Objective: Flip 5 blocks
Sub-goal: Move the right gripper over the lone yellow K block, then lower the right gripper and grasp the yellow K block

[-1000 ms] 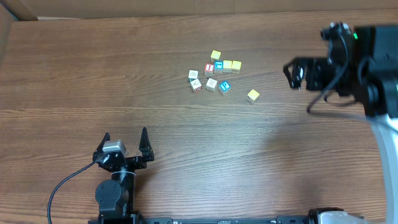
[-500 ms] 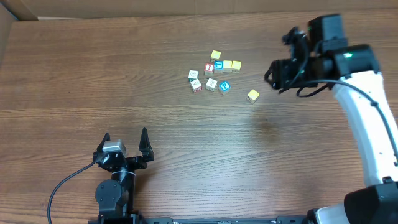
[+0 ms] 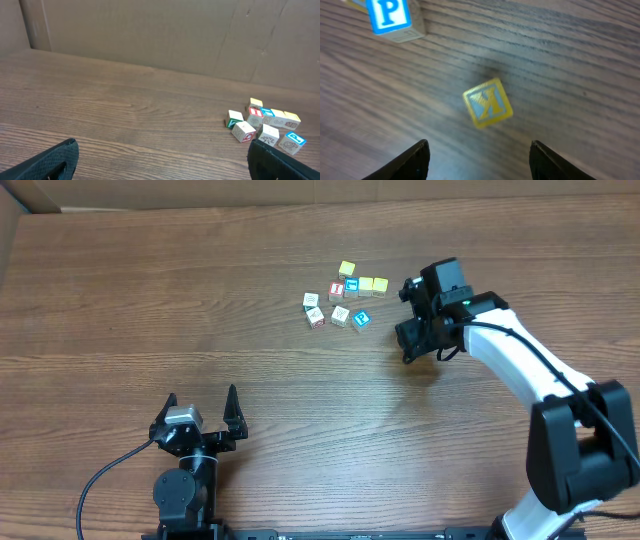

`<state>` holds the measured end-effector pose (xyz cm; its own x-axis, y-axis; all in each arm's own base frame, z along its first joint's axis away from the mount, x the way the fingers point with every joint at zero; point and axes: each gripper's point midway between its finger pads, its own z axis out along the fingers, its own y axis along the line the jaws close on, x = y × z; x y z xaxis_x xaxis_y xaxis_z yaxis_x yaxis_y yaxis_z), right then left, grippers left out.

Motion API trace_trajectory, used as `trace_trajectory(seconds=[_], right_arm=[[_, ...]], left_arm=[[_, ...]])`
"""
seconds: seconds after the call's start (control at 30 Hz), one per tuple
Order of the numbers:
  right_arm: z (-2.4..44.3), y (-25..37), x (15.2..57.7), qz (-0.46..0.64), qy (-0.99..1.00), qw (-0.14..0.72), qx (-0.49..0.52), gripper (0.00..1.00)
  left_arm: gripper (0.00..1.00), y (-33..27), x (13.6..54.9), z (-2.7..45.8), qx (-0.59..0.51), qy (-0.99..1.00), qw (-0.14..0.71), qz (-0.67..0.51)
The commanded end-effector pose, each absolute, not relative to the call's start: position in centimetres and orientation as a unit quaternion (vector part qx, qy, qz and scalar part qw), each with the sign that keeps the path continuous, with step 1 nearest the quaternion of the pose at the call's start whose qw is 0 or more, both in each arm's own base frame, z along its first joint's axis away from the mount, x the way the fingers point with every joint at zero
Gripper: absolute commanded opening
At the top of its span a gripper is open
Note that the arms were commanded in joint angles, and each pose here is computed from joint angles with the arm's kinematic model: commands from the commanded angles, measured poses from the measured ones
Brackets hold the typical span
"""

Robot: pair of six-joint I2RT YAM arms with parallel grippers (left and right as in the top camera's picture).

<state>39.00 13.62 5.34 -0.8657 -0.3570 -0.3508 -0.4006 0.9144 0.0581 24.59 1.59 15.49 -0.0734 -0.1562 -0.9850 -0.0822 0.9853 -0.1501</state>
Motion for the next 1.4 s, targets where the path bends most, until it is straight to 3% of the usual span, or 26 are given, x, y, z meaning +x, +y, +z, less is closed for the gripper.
trace_trajectory(seconds=[0.0,0.33,0.5,0.7,0.8,1.17,1.37], right_arm=[[4.9,13.7,40.0,0.049,0.958,0.185,-0.214,0.65],[3.2,14.3,41.3,0.040,0.937,0.200,-0.285,0.65],[2.4,15.9,41.1,0.087,0.931,0.198,-0.293,0.64],[2.0,15.9,40.8,0.090,0.933,0.190,-0.293,0.55],[1.9,15.9,40.7,0.091,0.934,0.187,-0.292,0.44],[2.2,15.8,40.2,0.103,0.954,0.172,-0.224,0.44],[4.8,16.2,39.9,0.110,0.953,0.188,-0.210,0.43]], left_arm=[[1.00,1.2,24.6,15.6,-0.068,0.730,0.679,-0.028],[1.00,1.2,24.6,15.6,-0.068,0.730,0.679,-0.027],[1.00,1.2,24.6,15.6,-0.068,0.730,0.679,-0.027],[1.00,1.2,24.6,15.6,-0.068,0.730,0.679,-0.027],[1.00,1.2,24.6,15.6,-0.068,0.730,0.679,-0.027],[1.00,1.2,24.6,15.6,-0.068,0.730,0.679,-0.027],[1.00,1.2,24.6,15.6,-0.068,0.730,0.679,-0.027]])
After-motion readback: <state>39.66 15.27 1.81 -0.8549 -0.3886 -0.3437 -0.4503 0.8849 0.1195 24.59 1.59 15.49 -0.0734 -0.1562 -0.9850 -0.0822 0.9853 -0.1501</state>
